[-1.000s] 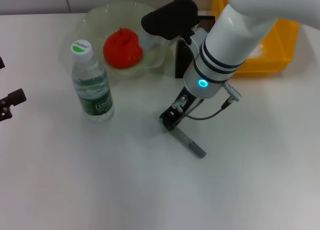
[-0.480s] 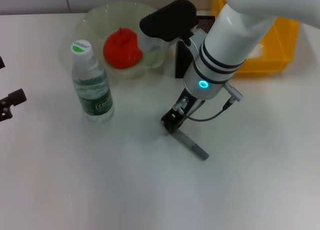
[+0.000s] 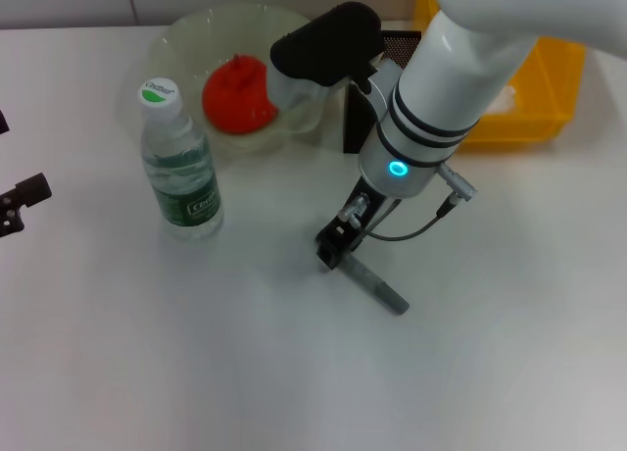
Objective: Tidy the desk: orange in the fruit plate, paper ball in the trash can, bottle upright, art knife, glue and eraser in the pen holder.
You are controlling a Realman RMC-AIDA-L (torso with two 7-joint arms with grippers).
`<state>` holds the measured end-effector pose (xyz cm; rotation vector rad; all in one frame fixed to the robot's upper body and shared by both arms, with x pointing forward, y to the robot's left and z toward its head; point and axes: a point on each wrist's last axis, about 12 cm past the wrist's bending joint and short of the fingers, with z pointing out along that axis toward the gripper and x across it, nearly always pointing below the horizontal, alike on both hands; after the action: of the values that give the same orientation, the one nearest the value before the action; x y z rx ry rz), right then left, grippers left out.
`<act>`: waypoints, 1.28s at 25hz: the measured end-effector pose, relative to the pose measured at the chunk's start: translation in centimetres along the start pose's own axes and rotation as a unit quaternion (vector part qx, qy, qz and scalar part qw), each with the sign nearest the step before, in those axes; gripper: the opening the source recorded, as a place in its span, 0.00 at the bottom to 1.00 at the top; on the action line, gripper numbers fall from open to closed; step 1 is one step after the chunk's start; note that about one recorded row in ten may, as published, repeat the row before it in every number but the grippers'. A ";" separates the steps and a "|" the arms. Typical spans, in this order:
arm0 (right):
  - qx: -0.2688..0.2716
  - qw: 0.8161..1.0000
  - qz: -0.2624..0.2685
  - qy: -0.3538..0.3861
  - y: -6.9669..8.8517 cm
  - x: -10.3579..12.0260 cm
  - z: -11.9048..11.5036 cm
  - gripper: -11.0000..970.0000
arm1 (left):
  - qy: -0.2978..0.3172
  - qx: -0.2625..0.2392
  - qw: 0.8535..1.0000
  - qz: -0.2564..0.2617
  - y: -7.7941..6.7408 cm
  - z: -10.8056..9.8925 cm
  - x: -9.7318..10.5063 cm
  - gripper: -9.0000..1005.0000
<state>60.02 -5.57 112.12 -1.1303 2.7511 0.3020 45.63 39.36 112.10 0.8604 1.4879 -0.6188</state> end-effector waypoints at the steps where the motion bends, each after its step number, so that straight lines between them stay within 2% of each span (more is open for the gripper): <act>1: 0.001 1.000 -0.003 0.001 0.1 0.0 0.0 0.32 | 0.000 0.000 1.000 0.000 0.0 0.0 0.0 0.79; 16: 0.009 1.000 -0.026 0.009 0.6 0.2 0.2 0.21 | -0.001 -0.002 1.000 0.006 0.0 -0.1 0.0 0.79; 20: -0.003 0.999 -0.029 -0.012 0.7 0.2 -0.8 0.17 | 0.000 -0.006 1.000 0.004 0.0 -0.3 0.1 0.79; 23: 0.004 0.998 -0.021 -0.055 -0.5 0.4 -3.2 0.16 | -0.002 -0.013 1.000 0.001 0.0 -0.5 0.2 0.79; 25: 0.026 0.991 -0.015 -0.132 -2.3 1.0 -6.6 0.16 | -0.008 -0.026 1.000 -0.009 -0.1 -0.6 0.5 0.79; 26: 0.026 0.991 -0.015 -0.132 -2.3 1.0 -6.6 0.16 | -0.008 -0.026 1.000 -0.009 -0.1 -0.6 0.5 0.79; 27: 0.034 0.982 -0.020 -0.184 -3.3 1.5 -8.5 0.16 | -0.013 -0.032 0.999 -0.018 -0.1 -0.6 0.7 0.79; 28: 0.034 0.982 -0.020 -0.184 -3.3 1.5 -8.5 0.16 | -0.013 -0.032 0.999 -0.018 -0.1 -0.6 0.7 0.79; 29: 0.047 0.970 -0.031 -0.237 -4.1 1.8 -10.3 0.15 | -0.016 -0.035 0.999 -0.022 -0.2 -0.6 0.9 0.79; 30: 0.047 0.970 -0.031 -0.237 -4.1 1.8 -10.3 0.15 | -0.016 -0.035 0.999 -0.022 -0.2 -0.6 0.9 0.79; 32: 0.060 0.956 -0.050 -0.281 -4.8 2.1 -11.3 0.15 | -0.024 -0.043 0.998 -0.033 -0.3 -0.5 1.2 0.79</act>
<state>61.25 -13.03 121.96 -0.9630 2.1765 0.3692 45.13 39.77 110.94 0.7288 1.4934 -0.6155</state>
